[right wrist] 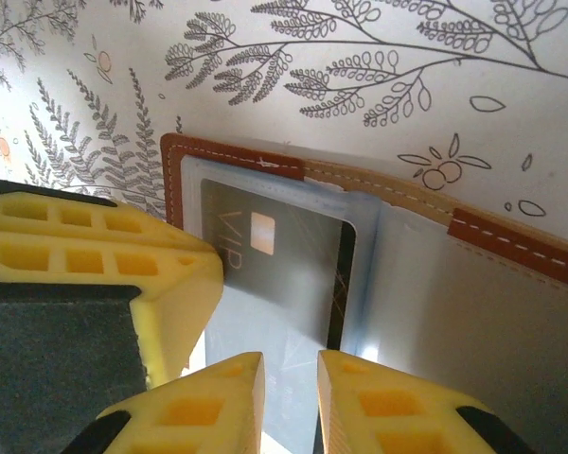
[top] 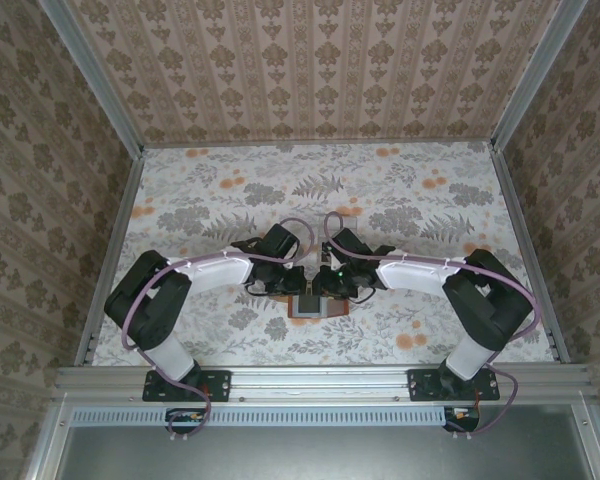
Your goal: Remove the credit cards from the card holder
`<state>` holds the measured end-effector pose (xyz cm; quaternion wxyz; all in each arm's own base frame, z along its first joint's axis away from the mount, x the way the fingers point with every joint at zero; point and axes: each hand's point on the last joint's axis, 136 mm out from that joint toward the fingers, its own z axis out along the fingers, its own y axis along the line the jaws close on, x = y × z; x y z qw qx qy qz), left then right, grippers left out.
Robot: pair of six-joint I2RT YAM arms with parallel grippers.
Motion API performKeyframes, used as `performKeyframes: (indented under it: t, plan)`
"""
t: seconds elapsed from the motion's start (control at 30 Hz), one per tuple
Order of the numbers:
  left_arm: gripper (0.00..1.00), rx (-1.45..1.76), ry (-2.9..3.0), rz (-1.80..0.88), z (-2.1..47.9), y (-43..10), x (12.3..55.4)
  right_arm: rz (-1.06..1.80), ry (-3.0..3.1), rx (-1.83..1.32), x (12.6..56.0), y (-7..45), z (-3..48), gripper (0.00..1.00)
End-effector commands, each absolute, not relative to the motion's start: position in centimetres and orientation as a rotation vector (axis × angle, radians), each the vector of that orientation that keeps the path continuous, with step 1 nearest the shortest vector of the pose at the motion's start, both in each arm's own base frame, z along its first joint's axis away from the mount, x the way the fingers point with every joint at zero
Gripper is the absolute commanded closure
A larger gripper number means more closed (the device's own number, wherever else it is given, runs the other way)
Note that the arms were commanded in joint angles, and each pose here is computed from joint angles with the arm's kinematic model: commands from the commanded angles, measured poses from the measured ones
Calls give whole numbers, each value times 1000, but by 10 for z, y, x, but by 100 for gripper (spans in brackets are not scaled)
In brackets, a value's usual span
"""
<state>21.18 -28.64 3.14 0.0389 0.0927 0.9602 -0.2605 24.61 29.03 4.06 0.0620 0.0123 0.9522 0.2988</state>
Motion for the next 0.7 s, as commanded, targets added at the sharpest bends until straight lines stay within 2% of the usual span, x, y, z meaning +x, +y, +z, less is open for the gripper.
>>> performKeyframes:
  t: [0.0,0.33,0.67]
  plan:
    - [90,270,2985,-784,23,-283,206,913,2912,59,242,289,30,78]
    - [90,272,2991,-779,22,-283,205,874,2933,67,242,285,20,78]
    - [89,281,2996,-732,23,-277,204,709,2950,58,241,265,20,78]
